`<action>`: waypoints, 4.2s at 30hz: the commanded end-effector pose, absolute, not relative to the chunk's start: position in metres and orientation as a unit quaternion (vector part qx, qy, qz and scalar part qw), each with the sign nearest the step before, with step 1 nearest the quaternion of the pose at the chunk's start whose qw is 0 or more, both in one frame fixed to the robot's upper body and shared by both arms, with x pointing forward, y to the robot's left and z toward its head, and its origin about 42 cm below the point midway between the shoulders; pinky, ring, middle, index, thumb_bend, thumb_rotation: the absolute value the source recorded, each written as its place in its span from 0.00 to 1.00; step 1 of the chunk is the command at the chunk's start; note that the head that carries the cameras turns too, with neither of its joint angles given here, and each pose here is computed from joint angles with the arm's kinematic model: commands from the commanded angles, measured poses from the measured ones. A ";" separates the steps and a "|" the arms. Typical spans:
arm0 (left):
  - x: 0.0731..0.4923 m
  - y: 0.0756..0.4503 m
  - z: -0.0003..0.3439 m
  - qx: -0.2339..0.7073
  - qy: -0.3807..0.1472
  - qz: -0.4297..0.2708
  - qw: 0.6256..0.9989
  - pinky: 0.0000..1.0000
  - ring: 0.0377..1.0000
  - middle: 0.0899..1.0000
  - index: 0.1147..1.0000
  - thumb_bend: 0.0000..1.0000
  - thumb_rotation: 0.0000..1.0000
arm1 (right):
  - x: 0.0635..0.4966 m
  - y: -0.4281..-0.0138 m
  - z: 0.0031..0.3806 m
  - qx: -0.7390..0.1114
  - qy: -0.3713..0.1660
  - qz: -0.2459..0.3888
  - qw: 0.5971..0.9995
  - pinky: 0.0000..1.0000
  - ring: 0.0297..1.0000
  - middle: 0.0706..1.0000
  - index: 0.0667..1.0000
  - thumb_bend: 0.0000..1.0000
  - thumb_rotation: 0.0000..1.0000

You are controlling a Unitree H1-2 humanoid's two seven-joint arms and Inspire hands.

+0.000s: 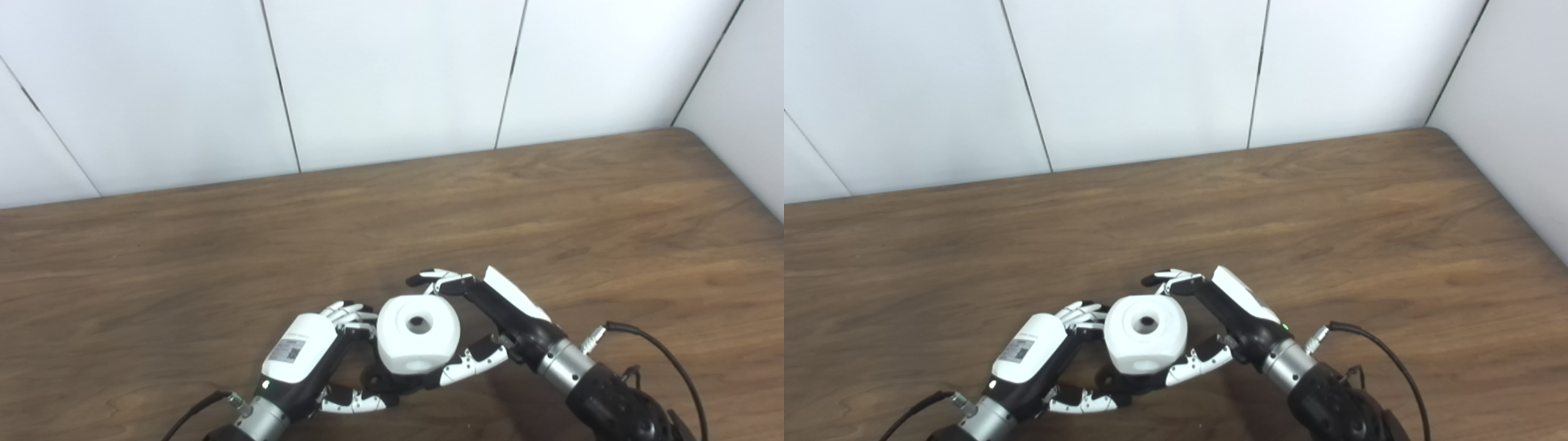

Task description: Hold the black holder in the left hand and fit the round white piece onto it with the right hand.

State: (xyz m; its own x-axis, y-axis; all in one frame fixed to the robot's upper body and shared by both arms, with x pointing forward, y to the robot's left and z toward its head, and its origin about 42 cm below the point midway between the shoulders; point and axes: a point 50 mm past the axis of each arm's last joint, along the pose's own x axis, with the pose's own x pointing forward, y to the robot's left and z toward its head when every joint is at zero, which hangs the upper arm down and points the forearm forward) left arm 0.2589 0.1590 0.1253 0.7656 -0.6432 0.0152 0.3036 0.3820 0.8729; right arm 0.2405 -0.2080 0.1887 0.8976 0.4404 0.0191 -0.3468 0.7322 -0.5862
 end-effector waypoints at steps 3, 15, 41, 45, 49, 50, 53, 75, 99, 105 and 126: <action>0.257 0.157 0.115 0.491 -0.155 -0.314 0.797 0.90 0.85 0.76 0.42 0.52 0.06 | 0.242 -0.205 0.201 -0.307 -0.121 0.214 0.919 0.84 0.90 0.82 0.45 0.52 0.15; 0.258 0.157 0.115 0.489 -0.157 -0.313 0.799 0.90 0.85 0.75 0.42 0.52 0.05 | 0.244 -0.210 0.200 -0.332 -0.140 0.211 0.909 0.83 0.90 0.81 0.45 0.52 0.15; 0.258 0.159 0.112 0.484 -0.165 -0.311 0.801 0.88 0.84 0.75 0.42 0.52 0.05 | 0.240 -0.214 0.201 -0.330 -0.128 0.209 0.912 0.83 0.91 0.81 0.45 0.52 0.15; 0.258 0.159 0.112 0.487 -0.164 -0.311 0.800 0.88 0.84 0.75 0.42 0.52 0.05 | 0.239 -0.215 0.201 -0.327 -0.120 0.212 0.913 0.84 0.91 0.81 0.45 0.52 0.15; 0.259 0.159 0.112 0.487 -0.162 -0.310 0.800 0.88 0.84 0.75 0.42 0.52 0.05 | 0.237 -0.214 0.201 -0.331 -0.115 0.217 0.911 0.84 0.91 0.82 0.45 0.52 0.15; 0.259 0.159 0.113 0.486 -0.163 -0.310 0.800 0.88 0.84 0.75 0.42 0.52 0.05 | 0.237 -0.213 0.201 -0.331 -0.114 0.219 0.911 0.84 0.91 0.82 0.45 0.52 0.15; 0.259 0.158 0.112 0.486 -0.165 -0.309 0.800 0.88 0.83 0.75 0.42 0.52 0.05 | 0.236 -0.212 0.199 -0.330 -0.112 0.222 0.911 0.84 0.91 0.81 0.45 0.52 0.15; 0.259 0.158 0.112 0.486 -0.166 -0.308 0.801 0.88 0.84 0.75 0.42 0.52 0.05 | 0.231 -0.210 0.196 -0.330 -0.107 0.228 0.910 0.85 0.92 0.81 0.45 0.52 0.14; 0.259 0.157 0.113 0.485 -0.165 -0.310 0.801 0.88 0.84 0.75 0.42 0.52 0.05 | 0.231 -0.202 0.191 -0.339 -0.127 0.235 0.902 0.85 0.94 0.82 0.45 0.52 0.14; 0.259 0.157 0.114 0.487 -0.162 -0.310 0.800 0.88 0.84 0.75 0.42 0.52 0.05 | 0.233 -0.203 0.190 -0.339 -0.124 0.233 0.903 0.86 0.94 0.82 0.45 0.52 0.14; 0.259 0.158 0.113 0.483 -0.168 -0.308 0.802 0.88 0.83 0.75 0.42 0.52 0.05 | 0.244 -0.216 0.189 -0.349 -0.118 0.207 0.906 0.85 0.93 0.82 0.45 0.52 0.14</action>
State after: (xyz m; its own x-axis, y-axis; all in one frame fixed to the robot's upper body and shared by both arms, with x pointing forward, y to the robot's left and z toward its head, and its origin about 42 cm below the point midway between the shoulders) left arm 0.2612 0.1575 0.1240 0.7614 -0.6472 0.0381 0.2875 0.3897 0.8749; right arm 0.2408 -0.2137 0.1821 0.8876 0.4595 0.0321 -0.3231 0.6707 -0.6676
